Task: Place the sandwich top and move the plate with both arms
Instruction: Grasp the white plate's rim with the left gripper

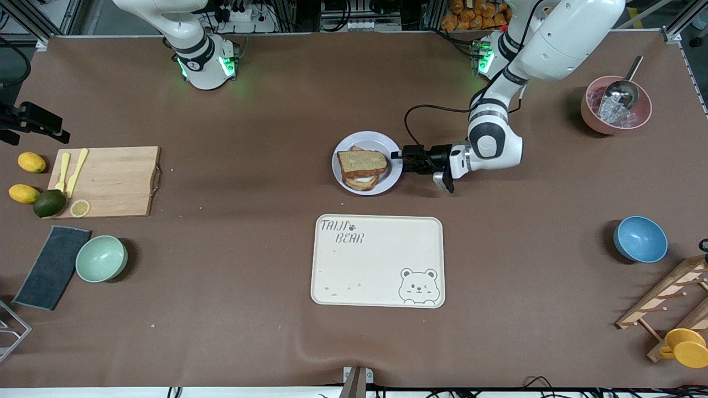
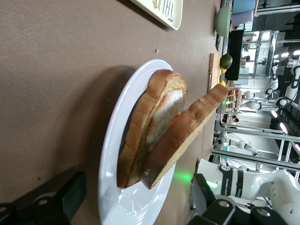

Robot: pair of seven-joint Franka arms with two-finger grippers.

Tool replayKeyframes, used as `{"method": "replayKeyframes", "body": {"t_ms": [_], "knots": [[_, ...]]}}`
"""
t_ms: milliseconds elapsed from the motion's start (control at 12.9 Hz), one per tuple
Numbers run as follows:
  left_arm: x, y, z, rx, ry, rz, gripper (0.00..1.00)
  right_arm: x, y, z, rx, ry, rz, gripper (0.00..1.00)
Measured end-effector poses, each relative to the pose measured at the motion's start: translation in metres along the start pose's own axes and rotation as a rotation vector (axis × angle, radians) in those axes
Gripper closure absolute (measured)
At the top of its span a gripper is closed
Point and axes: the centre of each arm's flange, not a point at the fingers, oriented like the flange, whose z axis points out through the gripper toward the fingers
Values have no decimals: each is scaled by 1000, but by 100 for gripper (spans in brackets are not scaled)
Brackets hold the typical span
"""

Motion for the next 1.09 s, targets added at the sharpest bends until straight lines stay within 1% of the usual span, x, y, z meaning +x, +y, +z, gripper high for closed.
{"method": "replayKeyframes", "body": {"t_ms": [311, 388, 621, 699, 932, 1009, 1087], "knots": [[-3, 2, 8, -6, -3, -2, 0, 0, 0, 0, 0, -1, 0, 0], [-4, 0, 8, -6, -4, -4, 6, 0, 0, 1, 0, -1, 0, 0], [-9, -10, 13, -7, -13, 38, 44, 1, 0, 2, 0, -5, 1, 0], [-11, -17, 14, -7, -16, 53, 53, 1, 0, 3, 0, -6, 1, 0], [-13, -27, 13, -9, -12, 70, 87, 2, 0, 5, 0, -11, 1, 0], [-12, -27, 13, -9, -12, 71, 92, 3, 0, 6, 0, -12, 1, 0], [-12, -27, 13, -8, -12, 72, 92, 3, 0, 6, 0, -13, 1, 0]]}}
